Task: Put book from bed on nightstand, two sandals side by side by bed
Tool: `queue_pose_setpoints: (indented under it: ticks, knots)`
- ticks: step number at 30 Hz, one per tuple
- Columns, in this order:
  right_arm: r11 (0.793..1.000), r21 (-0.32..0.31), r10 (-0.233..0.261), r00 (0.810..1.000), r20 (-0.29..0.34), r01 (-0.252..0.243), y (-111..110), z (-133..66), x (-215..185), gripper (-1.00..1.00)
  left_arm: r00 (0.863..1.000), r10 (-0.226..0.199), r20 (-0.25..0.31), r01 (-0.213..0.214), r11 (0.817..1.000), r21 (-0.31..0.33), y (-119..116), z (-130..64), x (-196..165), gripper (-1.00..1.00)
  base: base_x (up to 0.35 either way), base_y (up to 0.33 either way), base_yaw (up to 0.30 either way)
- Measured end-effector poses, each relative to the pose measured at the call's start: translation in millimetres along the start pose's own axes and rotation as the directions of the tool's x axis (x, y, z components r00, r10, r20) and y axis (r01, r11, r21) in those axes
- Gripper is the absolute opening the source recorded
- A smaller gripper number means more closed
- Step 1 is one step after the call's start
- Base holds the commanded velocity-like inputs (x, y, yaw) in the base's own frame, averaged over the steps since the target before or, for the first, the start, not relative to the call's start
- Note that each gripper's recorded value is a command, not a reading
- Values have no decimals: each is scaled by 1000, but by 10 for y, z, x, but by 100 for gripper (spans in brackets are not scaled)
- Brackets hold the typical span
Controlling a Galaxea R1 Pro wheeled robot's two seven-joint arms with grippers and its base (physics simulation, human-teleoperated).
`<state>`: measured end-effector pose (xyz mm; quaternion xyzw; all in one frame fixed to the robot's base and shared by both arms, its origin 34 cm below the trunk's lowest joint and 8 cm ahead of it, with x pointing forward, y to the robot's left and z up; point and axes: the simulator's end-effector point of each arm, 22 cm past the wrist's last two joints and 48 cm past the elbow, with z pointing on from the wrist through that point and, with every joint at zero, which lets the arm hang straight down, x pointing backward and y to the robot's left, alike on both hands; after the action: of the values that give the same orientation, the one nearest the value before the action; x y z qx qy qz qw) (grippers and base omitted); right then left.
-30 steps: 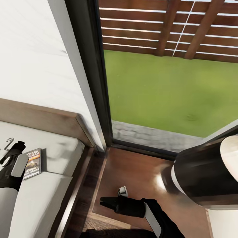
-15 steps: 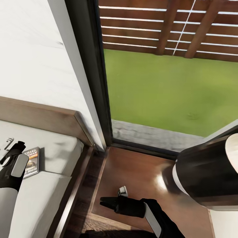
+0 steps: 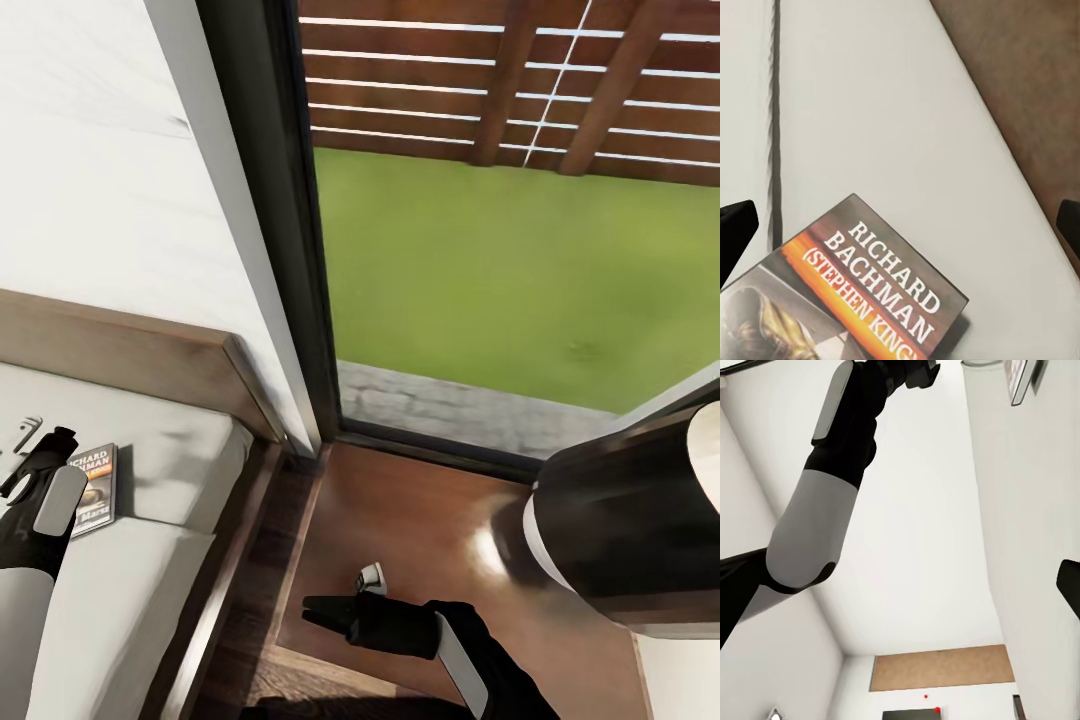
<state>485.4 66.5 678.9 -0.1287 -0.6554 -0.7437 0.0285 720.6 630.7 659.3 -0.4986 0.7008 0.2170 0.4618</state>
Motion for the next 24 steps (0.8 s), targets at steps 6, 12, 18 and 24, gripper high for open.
queue_pose_setpoints:
  ticks: [6,12,18,24]
  knots:
    - [1000,-2,-10,1000,-8,10,19,14,7,100,1000,0,0,0,1000,0,0,0,0,100,0,0,0]
    - [998,-8,-61,997,-41,61,127,95,20,100,1000,-1,0,1,1000,-1,3,1,-2,100,0,0,0]
    - [978,-63,-200,979,-49,197,562,196,-150,100,1000,-1,1,1,1000,0,1,0,-6,100,0,0,0]
    - [950,-68,-308,948,-77,303,780,248,-189,100,1000,0,0,0,1000,0,-2,0,-3,100,0,0,0]
